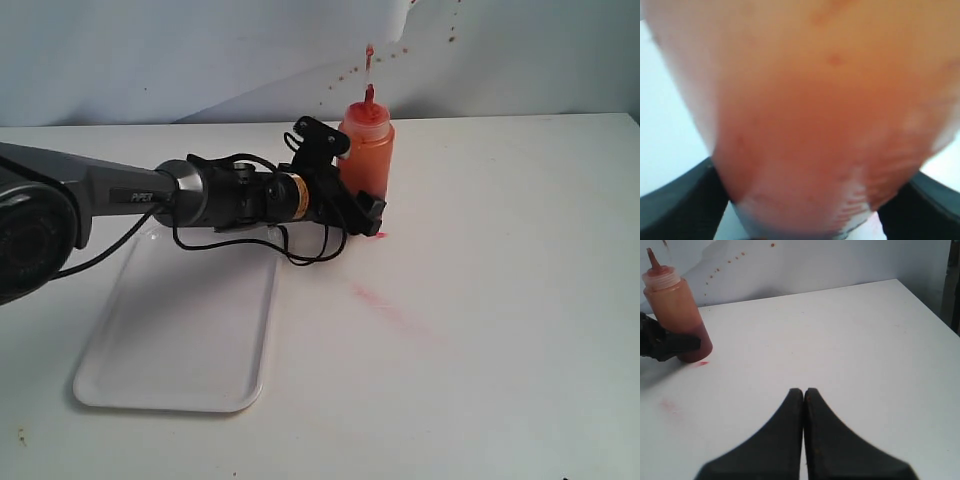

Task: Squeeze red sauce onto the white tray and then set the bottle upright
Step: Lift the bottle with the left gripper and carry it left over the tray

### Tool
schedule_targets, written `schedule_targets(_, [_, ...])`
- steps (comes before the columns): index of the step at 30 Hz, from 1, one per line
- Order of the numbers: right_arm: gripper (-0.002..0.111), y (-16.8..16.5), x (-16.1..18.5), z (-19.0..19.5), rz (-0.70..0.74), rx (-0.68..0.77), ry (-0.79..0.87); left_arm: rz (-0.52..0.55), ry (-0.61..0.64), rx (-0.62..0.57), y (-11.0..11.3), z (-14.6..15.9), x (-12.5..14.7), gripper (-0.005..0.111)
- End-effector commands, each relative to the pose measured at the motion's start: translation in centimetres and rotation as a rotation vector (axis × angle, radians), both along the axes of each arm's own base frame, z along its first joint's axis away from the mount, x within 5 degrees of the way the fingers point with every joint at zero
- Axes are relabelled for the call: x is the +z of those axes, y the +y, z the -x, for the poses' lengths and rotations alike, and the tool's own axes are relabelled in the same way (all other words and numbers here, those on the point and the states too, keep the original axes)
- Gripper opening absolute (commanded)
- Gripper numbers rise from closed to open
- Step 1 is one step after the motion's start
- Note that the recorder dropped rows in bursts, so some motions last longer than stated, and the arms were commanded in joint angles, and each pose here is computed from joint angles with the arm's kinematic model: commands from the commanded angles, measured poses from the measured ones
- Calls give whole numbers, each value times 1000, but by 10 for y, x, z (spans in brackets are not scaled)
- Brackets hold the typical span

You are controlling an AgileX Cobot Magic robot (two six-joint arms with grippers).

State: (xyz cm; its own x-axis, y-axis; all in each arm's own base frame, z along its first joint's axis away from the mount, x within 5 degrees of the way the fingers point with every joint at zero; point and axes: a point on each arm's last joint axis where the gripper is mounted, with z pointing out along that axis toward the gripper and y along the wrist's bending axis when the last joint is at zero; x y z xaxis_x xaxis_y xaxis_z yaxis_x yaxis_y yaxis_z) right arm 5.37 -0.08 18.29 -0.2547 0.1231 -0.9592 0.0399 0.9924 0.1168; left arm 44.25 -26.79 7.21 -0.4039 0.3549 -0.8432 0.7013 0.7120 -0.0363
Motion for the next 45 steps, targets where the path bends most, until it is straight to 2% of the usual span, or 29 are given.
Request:
schedule_targets(1, [0,0,-1,0,11,4,-6,-46,-27,-17,5,5,16,23])
schedule_targets(5, [0,0,-1,0,11,4,-6,-23,-69,-23,7,10,46,0])
schedule_targets(17, [0,0,-1,0,11,4,-6,-18,-66,-36,26,48,85,0])
schedule_targets(24, [0,0,-1,0,11,4,-6,-1,-90,-36,46,85,124,0])
schedule_targets(28, [0,0,-1,0,11,4,-6,42,-95,-13,63,116,149,0])
schedule_targets(34, [0,0,-1,0,11,4,-6,116,-134,16,110,202,187,0])
schedule_targets(35, [0,0,-1,0,11,4,-6,123,-151,38,124,223,191,0])
schedule_targets(40, [0,0,-1,0,11,4,-6,127,-206,185,175,290,190,0])
schedule_targets(45, [0,0,-1,0,11,4,-6,251,-282,232,198,328,195,0])
